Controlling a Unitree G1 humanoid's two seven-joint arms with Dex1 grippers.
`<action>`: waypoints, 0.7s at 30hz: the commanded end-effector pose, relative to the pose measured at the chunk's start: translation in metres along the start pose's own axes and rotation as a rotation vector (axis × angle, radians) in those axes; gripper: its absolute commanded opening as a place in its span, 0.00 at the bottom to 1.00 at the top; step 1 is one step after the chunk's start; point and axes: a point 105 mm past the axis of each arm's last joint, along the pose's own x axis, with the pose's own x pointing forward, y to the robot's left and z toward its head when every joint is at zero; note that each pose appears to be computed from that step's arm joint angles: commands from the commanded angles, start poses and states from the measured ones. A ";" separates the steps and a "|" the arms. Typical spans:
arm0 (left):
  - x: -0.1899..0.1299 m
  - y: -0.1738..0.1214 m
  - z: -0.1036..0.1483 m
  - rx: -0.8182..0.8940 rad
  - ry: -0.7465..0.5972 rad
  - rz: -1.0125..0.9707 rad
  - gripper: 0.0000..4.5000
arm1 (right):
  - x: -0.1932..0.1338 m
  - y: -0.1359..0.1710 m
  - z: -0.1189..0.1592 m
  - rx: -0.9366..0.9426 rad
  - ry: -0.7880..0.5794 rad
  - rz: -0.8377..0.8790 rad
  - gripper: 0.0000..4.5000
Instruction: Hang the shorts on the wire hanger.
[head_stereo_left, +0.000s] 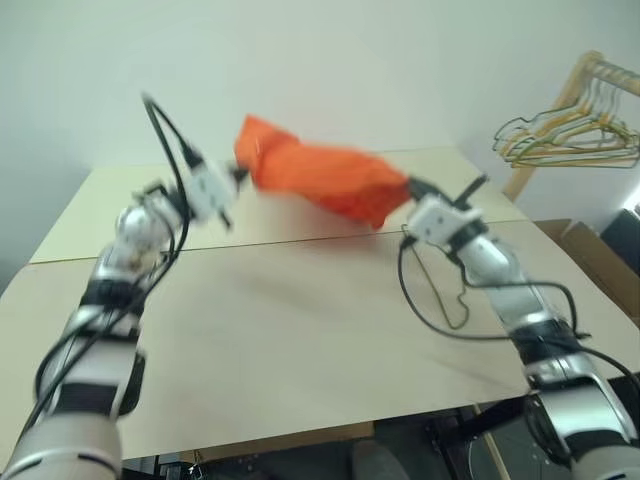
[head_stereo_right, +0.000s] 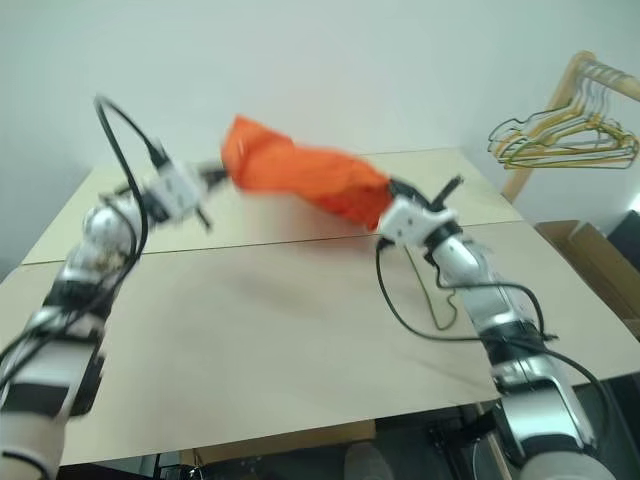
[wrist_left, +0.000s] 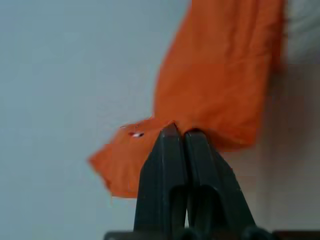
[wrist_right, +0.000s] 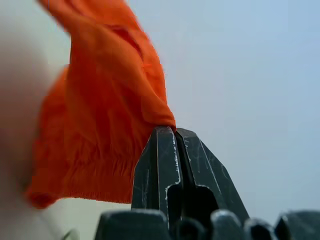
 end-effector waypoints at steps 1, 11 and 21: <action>-0.032 -0.008 0.023 0.003 0.016 -0.214 0.01 | -0.006 0.009 0.027 -0.016 -0.157 0.117 0.00; -0.099 -0.085 0.033 -0.119 0.197 -0.725 0.01 | -0.056 0.084 0.028 -0.127 -0.241 0.608 0.00; -0.100 -0.137 0.064 -0.193 0.137 -0.857 0.01 | -0.099 0.093 0.021 -0.183 -0.212 0.755 0.00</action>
